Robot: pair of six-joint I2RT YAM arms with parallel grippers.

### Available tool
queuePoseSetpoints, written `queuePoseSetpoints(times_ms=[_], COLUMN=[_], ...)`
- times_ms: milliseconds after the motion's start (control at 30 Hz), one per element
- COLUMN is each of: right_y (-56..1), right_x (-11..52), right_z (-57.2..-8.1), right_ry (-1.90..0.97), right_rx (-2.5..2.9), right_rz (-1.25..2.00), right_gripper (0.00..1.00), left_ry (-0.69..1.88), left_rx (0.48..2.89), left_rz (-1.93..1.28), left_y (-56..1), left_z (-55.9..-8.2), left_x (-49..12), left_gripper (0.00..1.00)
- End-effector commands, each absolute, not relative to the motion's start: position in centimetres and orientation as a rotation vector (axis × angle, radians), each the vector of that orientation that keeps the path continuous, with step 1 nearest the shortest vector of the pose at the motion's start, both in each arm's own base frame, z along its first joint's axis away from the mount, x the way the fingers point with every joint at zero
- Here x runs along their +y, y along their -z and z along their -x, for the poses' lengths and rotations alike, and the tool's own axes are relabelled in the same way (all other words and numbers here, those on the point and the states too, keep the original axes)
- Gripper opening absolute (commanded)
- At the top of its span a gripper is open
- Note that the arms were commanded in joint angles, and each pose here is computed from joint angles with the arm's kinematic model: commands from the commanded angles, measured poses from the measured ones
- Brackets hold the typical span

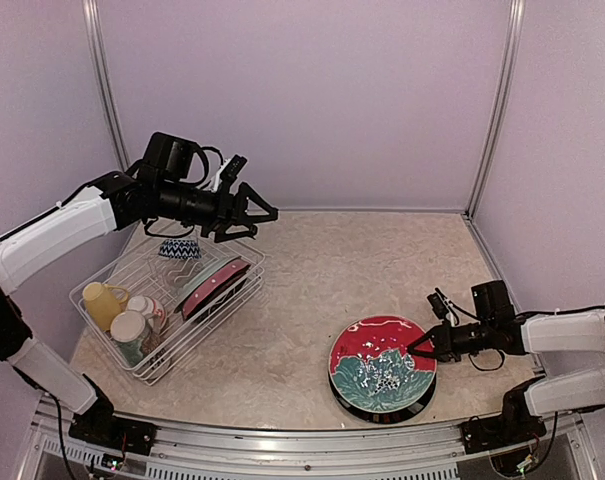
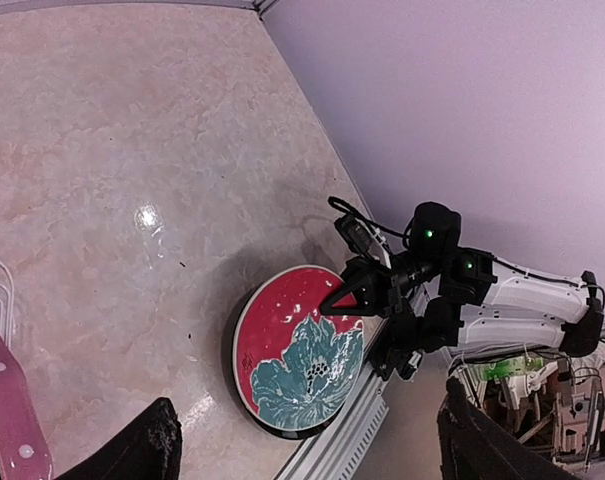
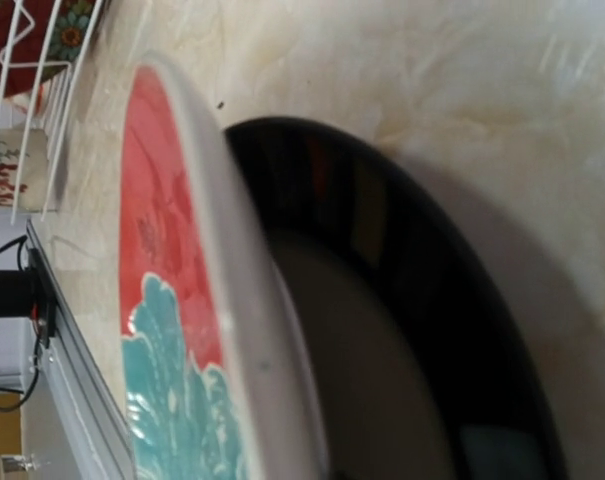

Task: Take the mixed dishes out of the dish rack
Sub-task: Place the plate with another plate, then grab the plate from the dish rack.

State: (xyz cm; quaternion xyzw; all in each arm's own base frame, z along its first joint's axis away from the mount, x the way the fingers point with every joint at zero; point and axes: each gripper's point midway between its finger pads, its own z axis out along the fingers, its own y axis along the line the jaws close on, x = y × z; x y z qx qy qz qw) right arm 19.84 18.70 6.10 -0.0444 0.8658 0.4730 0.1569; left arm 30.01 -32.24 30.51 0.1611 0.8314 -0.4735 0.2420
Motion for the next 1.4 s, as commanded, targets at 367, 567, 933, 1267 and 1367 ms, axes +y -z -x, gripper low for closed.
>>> queuePoseSetpoints(times_ms=[367, 567, 933, 1267, 1367], right_y=[-5.8, -6.4, -9.4, -10.1, -10.5], right_x=[17.2, 16.9, 15.7, 15.9, 15.9], right_z=[-20.8, -21.5, -24.7, -25.3, -25.4], right_ry=[-1.121, -1.065, -0.887, -0.891, -0.89], right_rx=[2.523, 2.512, 2.438, 2.408, 2.394], right_rz=[0.172, 0.165, 0.152, 0.148, 0.152], right_gripper=[0.47, 0.65, 0.86, 0.88, 0.88], left_ry=[1.079, 0.891, 0.554, 0.328, 0.268], left_rx=[2.314, 2.395, 2.586, 2.661, 2.661], left_rz=[-0.413, -0.378, -0.442, -0.453, -0.45], left_y=[-30.6, -29.6, -25.5, -22.1, -21.6], left_z=[-30.7, -30.6, -28.1, -28.3, -29.3], left_x=[-28.4, -25.0, -20.3, -18.1, -17.8], left_gripper=[0.87, 0.92, 0.93, 0.79, 0.77])
